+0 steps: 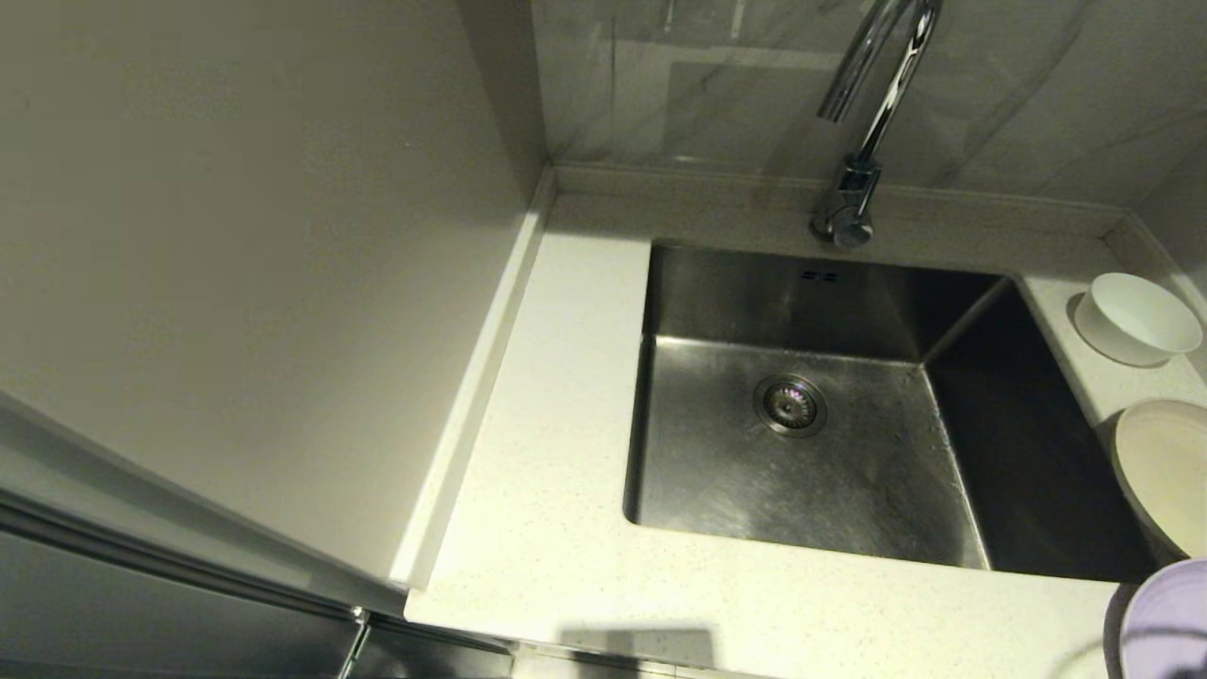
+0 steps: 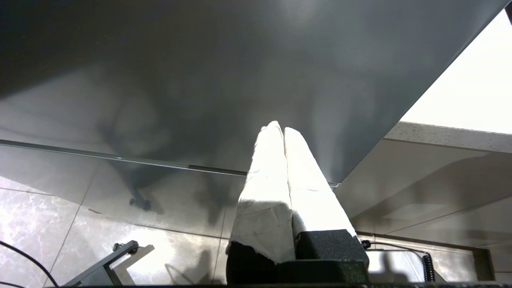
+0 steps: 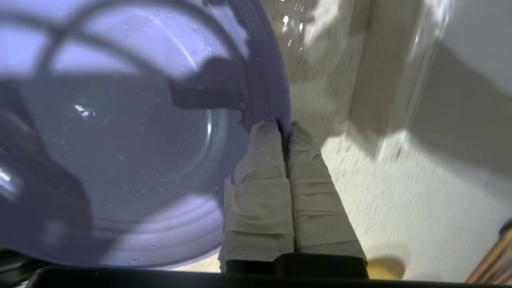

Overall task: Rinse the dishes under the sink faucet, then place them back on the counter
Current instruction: Put a plate back to the table from the sink

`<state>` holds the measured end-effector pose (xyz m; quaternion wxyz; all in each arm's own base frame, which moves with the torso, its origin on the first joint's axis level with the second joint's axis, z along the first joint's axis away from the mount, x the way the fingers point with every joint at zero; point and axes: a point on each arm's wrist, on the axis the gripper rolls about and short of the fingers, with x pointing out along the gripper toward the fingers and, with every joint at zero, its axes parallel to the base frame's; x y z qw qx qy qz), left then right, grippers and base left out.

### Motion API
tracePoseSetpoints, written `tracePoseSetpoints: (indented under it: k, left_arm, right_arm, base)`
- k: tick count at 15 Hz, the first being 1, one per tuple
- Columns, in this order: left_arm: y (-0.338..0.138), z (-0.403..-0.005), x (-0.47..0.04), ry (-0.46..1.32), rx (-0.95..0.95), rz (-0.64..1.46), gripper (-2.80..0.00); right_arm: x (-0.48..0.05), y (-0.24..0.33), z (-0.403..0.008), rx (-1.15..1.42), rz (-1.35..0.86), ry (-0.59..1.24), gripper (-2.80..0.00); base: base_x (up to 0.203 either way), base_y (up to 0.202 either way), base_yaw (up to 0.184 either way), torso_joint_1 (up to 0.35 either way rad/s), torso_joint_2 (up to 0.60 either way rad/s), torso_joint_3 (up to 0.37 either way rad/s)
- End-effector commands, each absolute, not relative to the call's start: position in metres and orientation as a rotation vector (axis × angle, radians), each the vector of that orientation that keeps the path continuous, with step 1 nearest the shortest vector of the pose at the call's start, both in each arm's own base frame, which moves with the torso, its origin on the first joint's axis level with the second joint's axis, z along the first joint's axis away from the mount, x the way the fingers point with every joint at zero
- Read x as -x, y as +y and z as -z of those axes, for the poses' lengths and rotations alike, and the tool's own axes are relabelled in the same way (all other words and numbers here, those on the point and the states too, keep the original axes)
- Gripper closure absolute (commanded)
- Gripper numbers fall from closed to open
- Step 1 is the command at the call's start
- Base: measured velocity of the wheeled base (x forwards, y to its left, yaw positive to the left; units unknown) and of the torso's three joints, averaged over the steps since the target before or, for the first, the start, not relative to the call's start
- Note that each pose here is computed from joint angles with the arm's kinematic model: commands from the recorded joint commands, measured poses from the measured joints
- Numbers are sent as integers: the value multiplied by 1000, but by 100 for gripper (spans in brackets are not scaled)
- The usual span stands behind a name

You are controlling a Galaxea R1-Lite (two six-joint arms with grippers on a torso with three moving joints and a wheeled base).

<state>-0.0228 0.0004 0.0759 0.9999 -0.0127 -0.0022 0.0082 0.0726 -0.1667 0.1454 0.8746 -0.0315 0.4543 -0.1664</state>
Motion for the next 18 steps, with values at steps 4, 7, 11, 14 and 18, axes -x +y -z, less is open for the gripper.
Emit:
tracePoseSetpoints:
  k: [4,7,11,14,18]
  left_arm:
    - [0,-76,23,-8,25,-16,0]
    - [0,-76,23,-8,26,-17,0]
    - [0,-76,23,-8,26,-17,0]
    - [0,-76,23,-8,26,-17,0]
    - [0,-76,23,-8,26,-17,0]
  right_arm:
    - [-97,-188,-135,87,274,947,0]
    - [-103,-196,-136,110,276,933,0]
    - [-110,-202,-137,132,308,890,-280]
    - [-114,-203,-141,138,310,873,-280]
    - [-116,-198,-152,157,270,793,-280]
  base:
    - [0,0,0,0,0,0]
    - [0,0,0,0,0,0]
    - [0,0,0,0,0,0]
    - [0,0,0,0,0,0]
    - [0,0,0,0,0,0]
